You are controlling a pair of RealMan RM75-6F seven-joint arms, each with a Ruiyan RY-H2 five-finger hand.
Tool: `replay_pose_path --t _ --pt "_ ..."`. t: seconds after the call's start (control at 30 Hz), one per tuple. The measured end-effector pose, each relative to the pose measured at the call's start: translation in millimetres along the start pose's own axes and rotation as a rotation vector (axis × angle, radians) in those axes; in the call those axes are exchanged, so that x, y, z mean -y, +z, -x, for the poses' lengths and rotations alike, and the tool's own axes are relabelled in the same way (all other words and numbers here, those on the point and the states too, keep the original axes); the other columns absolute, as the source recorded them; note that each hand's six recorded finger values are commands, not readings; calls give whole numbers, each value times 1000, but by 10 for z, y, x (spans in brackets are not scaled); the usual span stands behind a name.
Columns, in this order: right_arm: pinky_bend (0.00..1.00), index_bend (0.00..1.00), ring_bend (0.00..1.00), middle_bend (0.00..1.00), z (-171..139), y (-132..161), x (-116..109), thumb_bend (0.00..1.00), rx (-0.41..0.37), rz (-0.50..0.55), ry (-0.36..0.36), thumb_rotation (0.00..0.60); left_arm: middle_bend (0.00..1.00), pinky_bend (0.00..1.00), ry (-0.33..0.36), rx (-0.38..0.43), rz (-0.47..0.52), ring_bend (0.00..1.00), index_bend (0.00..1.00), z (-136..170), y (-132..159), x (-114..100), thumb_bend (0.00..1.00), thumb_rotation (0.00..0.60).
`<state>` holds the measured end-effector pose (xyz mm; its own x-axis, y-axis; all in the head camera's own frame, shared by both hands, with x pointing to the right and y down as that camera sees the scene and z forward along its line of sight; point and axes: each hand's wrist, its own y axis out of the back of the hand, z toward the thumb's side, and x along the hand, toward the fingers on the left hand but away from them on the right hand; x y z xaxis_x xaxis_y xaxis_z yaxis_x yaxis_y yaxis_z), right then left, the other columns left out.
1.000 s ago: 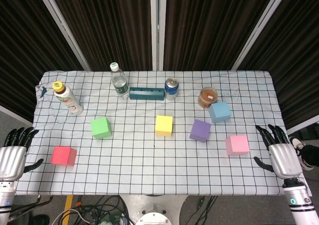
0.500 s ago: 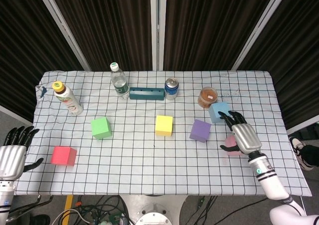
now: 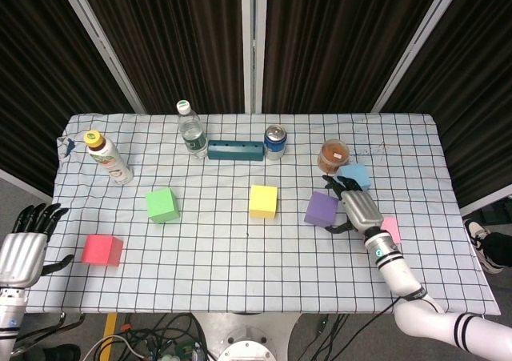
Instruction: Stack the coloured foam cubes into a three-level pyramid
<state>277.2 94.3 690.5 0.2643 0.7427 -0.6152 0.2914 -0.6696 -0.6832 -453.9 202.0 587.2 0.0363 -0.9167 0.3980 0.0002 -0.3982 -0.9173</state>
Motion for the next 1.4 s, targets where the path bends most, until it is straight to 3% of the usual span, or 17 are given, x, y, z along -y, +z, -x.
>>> replay_pose_path --t 0.4,0.9,1.4 --pt "59 112 75 382 258 98 180 175 2 34 44 600 110 84 -11 -3 7 74 157 8 -38 29 104 600" --pt "60 114 75 375 518 449 -51 178 -166 -31 99 600 110 84 -17 -16 10 74 157 49 -55 32 103 600" --pt "59 119 75 374 754 761 180 179 -248 22 153 600 110 84 -29 -14 12 74 157 29 -52 45 103 600"
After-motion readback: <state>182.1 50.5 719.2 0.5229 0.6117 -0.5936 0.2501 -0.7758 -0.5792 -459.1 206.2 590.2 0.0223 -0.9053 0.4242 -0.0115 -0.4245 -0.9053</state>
